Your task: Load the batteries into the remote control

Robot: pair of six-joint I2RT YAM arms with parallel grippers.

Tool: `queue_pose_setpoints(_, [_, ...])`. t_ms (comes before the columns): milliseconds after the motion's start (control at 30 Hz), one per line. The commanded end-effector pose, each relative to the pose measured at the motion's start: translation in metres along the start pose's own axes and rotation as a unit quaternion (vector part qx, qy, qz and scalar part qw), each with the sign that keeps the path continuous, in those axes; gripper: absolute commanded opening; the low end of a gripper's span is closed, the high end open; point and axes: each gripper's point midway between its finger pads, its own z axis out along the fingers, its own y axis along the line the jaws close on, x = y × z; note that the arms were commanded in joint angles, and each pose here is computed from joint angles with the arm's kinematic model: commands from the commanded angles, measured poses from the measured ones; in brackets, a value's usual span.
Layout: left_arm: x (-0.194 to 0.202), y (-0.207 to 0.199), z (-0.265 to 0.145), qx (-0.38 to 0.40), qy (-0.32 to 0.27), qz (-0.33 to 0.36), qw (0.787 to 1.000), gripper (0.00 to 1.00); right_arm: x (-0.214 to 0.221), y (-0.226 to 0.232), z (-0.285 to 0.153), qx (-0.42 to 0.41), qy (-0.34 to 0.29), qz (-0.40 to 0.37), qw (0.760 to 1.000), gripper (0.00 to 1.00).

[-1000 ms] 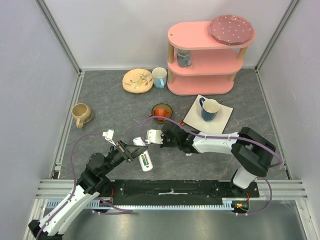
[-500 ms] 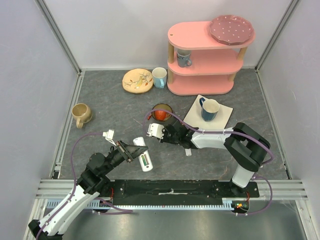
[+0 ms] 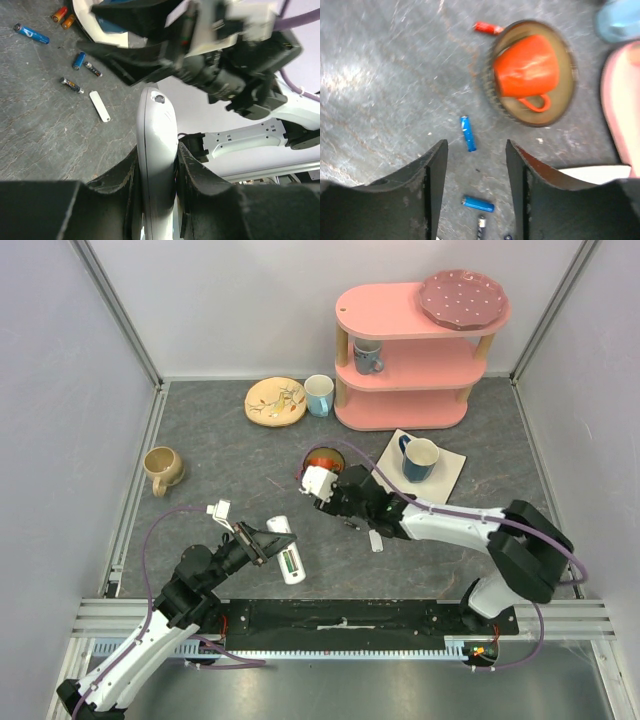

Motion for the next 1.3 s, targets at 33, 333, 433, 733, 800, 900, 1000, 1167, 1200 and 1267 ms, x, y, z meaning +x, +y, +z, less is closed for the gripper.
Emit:
queue_pose_setpoints(33, [-0.003,0.003,0.0,0.012,-0.015,0.019,1.0,0.02,-0.049,-0.053,-0.045,0.116,-0.059,0.136,0.982,0.68])
queue_pose_setpoints(333, [-0.002,0.003,0.0,0.014,-0.013,0.005,1.0,0.02,-0.079,-0.026,-0.06,0.049,-0.13,0.426,0.894,0.57])
queue_pose_setpoints(433, [-0.001,0.003,0.0,0.014,-0.011,0.005,1.0,0.02,-0.055,-0.026,-0.058,0.106,-0.093,0.473,0.87,0.9])
queue_pose_setpoints(733, [0.002,0.007,0.0,0.009,-0.007,-0.004,1.0,0.02,0.001,-0.013,-0.039,0.251,0.013,0.54,0.804,0.81])
queue_pose_setpoints(800, [0.001,0.007,0.0,0.007,-0.007,-0.002,1.0,0.02,0.007,-0.01,-0.032,0.262,0.02,0.551,0.792,0.76])
queue_pose_setpoints(900, [0.0,0.004,-0.001,0.01,-0.009,0.004,1.0,0.02,0.01,-0.009,-0.023,0.275,0.024,0.558,0.783,0.7])
queue_pose_setpoints(1000, [-0.001,0.003,-0.001,0.01,-0.01,0.005,1.0,0.02,0.012,-0.008,-0.013,0.285,0.035,0.553,0.782,0.71])
queue_pose_setpoints(1167, [-0.001,0.005,0.0,0.008,-0.01,0.006,1.0,0.02,0.01,-0.007,0.004,0.289,0.045,0.542,0.788,0.76])
queue_pose_setpoints(1200, [0.001,0.009,-0.001,-0.001,-0.006,0.005,1.0,0.02,0.01,-0.007,0.006,0.29,0.046,0.54,0.789,0.78])
queue_pose_setpoints(1267, [0.001,0.01,-0.001,-0.004,-0.006,0.006,1.0,0.02,0.011,-0.009,0.011,0.294,0.052,0.536,0.79,0.79])
